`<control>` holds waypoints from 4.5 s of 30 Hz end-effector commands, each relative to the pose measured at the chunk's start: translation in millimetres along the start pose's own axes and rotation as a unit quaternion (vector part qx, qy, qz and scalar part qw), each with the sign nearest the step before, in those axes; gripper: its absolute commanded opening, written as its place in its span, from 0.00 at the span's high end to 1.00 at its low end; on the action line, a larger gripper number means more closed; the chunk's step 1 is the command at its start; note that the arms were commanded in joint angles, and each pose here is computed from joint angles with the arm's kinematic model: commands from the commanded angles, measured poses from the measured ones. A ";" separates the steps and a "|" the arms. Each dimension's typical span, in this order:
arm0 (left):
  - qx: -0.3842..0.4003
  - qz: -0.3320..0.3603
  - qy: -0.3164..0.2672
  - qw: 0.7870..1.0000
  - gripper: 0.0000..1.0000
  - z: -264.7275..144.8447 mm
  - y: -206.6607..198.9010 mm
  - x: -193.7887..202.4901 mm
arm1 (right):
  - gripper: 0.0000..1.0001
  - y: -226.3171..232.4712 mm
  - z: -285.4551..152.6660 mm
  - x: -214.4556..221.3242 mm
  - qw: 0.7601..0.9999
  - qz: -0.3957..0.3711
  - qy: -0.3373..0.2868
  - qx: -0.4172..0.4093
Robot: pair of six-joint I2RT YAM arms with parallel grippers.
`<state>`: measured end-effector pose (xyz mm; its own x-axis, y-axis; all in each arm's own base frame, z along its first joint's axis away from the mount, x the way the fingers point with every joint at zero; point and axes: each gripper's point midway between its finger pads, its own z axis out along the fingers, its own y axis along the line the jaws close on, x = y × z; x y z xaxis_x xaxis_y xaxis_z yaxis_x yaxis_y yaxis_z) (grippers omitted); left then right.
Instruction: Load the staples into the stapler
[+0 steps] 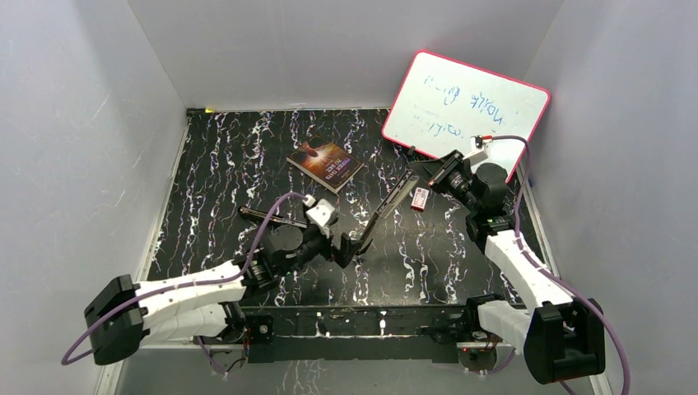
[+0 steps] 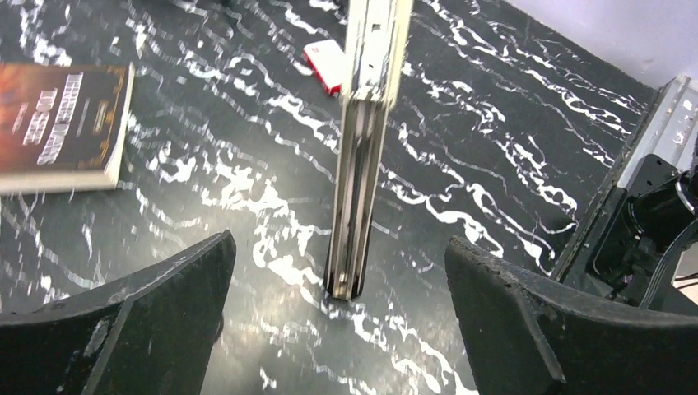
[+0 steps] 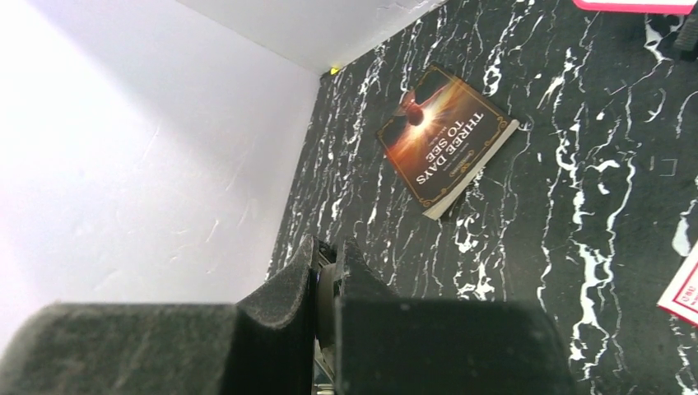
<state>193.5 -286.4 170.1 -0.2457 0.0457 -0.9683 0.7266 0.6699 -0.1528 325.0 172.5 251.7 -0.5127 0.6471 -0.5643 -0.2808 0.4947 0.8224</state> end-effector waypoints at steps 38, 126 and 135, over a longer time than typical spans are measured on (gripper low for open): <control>0.073 0.108 0.041 0.991 1.00 37.0 -27.1 -9.2 | 0.82 31.4 -20.8 -8.9 0.998 0.031 -0.031 -0.046; -0.314 -0.019 0.049 0.948 0.02 -55.8 194.0 -69.7 | 0.27 -17.5 36.9 170.7 0.906 -0.313 0.270 -0.094; -0.382 -0.042 0.023 0.923 0.02 -81.1 222.8 -70.0 | 0.27 -20.3 9.0 249.8 0.778 -0.465 0.371 -0.199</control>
<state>323.3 -95.0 210.9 -0.3508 0.0410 -0.9355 0.1175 0.9931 -0.0005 222.7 316.8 90.2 -0.4796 -0.3629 -0.7989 -0.8519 0.4108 0.3248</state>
